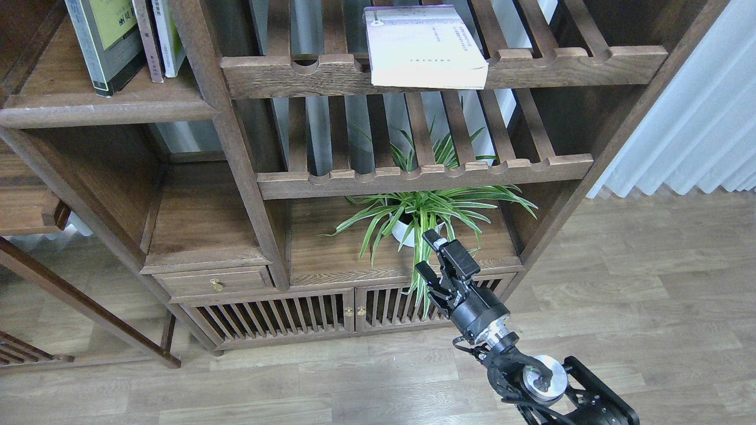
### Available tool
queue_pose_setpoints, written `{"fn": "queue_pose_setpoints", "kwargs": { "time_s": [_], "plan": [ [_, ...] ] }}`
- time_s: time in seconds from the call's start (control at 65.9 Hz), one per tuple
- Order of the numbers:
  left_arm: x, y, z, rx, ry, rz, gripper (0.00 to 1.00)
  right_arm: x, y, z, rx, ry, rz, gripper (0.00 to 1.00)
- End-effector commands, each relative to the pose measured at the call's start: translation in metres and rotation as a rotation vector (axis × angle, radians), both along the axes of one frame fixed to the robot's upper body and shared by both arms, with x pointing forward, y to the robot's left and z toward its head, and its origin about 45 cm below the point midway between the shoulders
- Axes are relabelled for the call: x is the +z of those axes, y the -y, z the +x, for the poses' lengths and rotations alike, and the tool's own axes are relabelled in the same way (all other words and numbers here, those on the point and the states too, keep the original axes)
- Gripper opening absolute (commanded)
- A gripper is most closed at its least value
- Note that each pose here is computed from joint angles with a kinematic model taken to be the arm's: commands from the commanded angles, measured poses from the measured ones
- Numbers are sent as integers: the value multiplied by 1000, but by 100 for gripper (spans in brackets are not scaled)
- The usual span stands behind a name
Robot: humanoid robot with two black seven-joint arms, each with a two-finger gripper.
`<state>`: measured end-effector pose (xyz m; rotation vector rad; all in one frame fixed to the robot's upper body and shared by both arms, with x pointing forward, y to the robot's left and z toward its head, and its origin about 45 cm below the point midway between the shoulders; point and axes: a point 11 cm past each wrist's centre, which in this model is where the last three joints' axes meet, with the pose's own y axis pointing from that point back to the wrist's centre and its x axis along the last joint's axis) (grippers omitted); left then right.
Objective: Organize books on shelf
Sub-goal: 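Push the red book into the upper shelf with the left gripper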
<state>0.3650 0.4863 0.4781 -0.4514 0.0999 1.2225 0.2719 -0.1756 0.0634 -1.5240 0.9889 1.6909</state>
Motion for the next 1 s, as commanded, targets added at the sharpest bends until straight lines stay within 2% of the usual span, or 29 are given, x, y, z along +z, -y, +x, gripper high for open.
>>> {"fn": "queue_pose_setpoints", "kwargs": {
  "time_s": [0.0, 0.304, 0.698, 0.926, 0.987],
  "plan": [
    [-15, 8, 9, -16, -5, -6, 0, 0, 0, 0, 0, 1, 0, 99],
    [-31, 44, 28, -90, 55, -53, 0, 0, 0, 0, 0, 0, 0, 99],
    [-38, 57, 33, -109, 71, -47, 0, 1, 0, 1, 3, 3, -1, 99],
    [-37, 61, 34, -88, 144, -32, 0, 1, -1, 2, 7, 8, -6, 99],
    [-46, 70, 39, -87, 150, -57, 0, 1, -1, 2, 7, 7, -8, 99]
  ]
}}
